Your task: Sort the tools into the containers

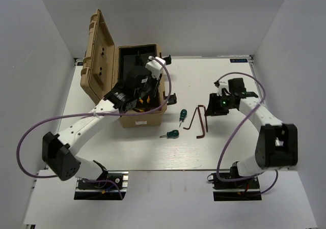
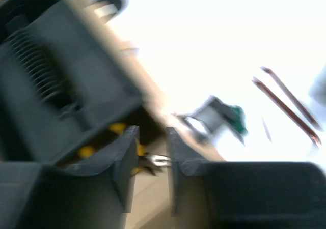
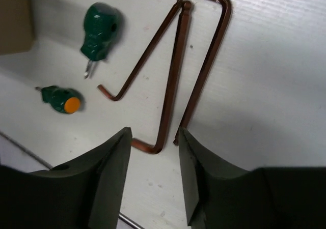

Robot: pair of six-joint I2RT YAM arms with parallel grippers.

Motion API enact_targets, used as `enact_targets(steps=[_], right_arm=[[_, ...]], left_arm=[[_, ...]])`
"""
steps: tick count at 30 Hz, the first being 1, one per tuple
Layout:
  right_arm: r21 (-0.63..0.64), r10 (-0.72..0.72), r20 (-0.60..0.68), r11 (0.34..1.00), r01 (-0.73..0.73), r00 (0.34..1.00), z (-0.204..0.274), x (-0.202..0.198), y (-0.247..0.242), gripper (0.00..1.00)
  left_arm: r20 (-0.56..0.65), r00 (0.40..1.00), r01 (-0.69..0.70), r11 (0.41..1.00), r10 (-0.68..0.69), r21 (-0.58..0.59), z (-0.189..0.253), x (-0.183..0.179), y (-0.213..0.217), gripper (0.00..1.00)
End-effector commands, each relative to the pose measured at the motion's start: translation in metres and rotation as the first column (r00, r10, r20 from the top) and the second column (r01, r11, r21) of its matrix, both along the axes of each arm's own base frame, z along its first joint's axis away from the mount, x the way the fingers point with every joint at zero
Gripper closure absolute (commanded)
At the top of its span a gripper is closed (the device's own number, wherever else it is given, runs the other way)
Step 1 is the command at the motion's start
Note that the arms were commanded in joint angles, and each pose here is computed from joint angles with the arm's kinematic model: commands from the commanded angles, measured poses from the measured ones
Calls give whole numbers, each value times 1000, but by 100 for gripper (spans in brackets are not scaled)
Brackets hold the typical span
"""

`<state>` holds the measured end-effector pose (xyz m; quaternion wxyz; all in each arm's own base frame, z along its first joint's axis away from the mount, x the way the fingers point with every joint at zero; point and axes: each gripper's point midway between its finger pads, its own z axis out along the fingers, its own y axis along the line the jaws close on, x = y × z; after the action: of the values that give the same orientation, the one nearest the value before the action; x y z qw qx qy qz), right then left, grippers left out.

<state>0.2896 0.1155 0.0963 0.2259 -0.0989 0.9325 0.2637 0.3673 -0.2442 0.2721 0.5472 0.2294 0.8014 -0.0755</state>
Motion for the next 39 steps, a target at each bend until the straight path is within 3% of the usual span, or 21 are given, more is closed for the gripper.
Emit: enact_targets(steps=[1,4,8,10,14,21,29,32,33,36,39], right_arm=[[-177,-20,43,984,27,999,-5,33,-8,53],[-252,-31,44,967,41,999,-15,47,-11,55],[-276,-34,54,960,48,998,-22,54,-11,56],[-281,-26,47,959,38,999,-22,57,-7,56],[-307,-34,38,951,44,999,-28,58,-8,56],[-373,-47,-15,927,38,999,-53,65,-3,56],[-465,-84,-23,883,64,996,-73,69,-6,56],[-491,-101,-38,868,69,994,-80,66,-11,69],[-496,-104,-55,866,63,993,-84,62,-12,79],[-482,-126,-94,874,66,988,-89,53,-13,96],[-443,-133,-155,895,52,979,-91,43,-13,100]], left_arm=[[29,892,451,891,-450,-59,19,-67,-56,65],[-80,820,566,824,-566,-33,-17,-99,-74,67],[-247,726,665,747,-642,14,-74,-133,-102,43],[-312,691,699,713,-652,57,-99,-151,-113,38],[-357,706,689,710,-611,147,-126,-158,-119,27],[-339,752,649,726,-566,228,-133,-160,-111,24],[-304,750,653,730,-588,201,-130,-164,-115,22],[-290,741,663,730,-606,170,-126,-167,-119,22],[-279,740,664,733,-612,151,-124,-167,-124,22],[-263,727,676,728,-635,112,-116,-172,-133,22],[-257,731,671,735,-632,100,-114,-171,-137,21]])
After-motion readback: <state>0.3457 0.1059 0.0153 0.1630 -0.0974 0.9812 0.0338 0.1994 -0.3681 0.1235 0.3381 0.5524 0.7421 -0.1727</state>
